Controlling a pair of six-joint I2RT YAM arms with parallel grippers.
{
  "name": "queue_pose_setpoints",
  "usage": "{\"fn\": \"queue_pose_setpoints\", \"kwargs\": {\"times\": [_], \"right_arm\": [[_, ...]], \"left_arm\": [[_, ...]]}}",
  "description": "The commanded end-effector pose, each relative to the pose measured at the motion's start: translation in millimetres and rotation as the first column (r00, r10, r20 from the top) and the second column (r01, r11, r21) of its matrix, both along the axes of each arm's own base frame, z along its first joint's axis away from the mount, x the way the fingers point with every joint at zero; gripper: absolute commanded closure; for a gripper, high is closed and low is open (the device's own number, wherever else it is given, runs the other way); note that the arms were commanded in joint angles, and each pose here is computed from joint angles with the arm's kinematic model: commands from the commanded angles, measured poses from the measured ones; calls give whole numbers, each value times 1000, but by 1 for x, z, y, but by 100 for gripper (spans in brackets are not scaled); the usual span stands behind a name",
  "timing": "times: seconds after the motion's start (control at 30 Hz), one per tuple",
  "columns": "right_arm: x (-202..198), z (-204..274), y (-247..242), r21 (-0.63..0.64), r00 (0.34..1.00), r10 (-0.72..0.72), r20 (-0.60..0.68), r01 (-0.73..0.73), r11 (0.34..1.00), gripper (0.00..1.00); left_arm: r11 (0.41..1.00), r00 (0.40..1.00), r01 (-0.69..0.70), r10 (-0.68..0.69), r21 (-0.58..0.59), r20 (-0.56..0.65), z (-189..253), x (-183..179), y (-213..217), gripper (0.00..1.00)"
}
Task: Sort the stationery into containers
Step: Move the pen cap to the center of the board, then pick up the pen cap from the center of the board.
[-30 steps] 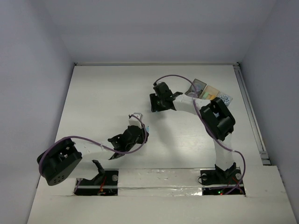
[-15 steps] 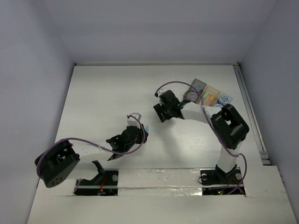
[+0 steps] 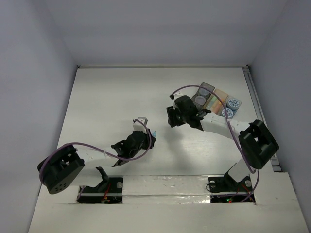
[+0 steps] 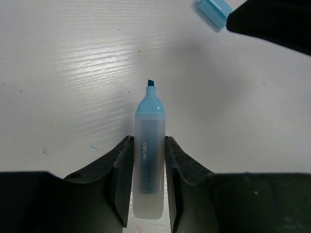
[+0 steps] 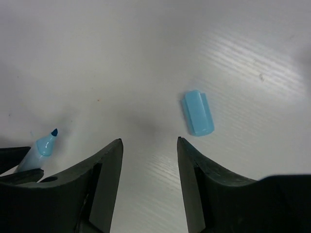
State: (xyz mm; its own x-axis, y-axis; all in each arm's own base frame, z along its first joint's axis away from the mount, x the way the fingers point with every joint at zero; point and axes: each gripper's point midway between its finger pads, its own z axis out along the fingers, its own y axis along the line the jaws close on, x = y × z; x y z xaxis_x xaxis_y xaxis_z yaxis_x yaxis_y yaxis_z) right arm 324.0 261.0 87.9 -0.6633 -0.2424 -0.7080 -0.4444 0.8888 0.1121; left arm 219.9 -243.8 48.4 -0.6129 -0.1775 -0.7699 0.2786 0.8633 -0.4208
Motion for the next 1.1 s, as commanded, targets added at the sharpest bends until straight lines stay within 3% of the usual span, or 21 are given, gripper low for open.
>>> {"fn": "queue_pose_setpoints", "kwargs": {"times": [0.0,0.1,0.2,0.43,0.63,1.07], "right_arm": [[-18,-14,16,156,991,-74,-113,92,983,46],[-26,-26,21,198,984,-74,-160,106,975,43],[-26,-39,19,174,978,-93,-187,126,977,33],[-1,-52,3,216,961,-179,-209,224,950,19],[32,-47,-7,168,954,-263,-145,285,944,18],[66,-61,-8,51,948,-295,-120,302,952,18]], "left_arm": [[999,1000,6,-5,-42,12,6,4,-8,100],[999,1000,14,-13,-47,10,6,4,-10,100],[998,1000,17,-17,-54,16,8,3,-11,100],[998,1000,23,-22,-61,13,5,1,-10,100],[997,999,38,-38,-67,10,5,1,-15,100],[996,999,45,-44,-78,13,5,1,-17,100]]}}
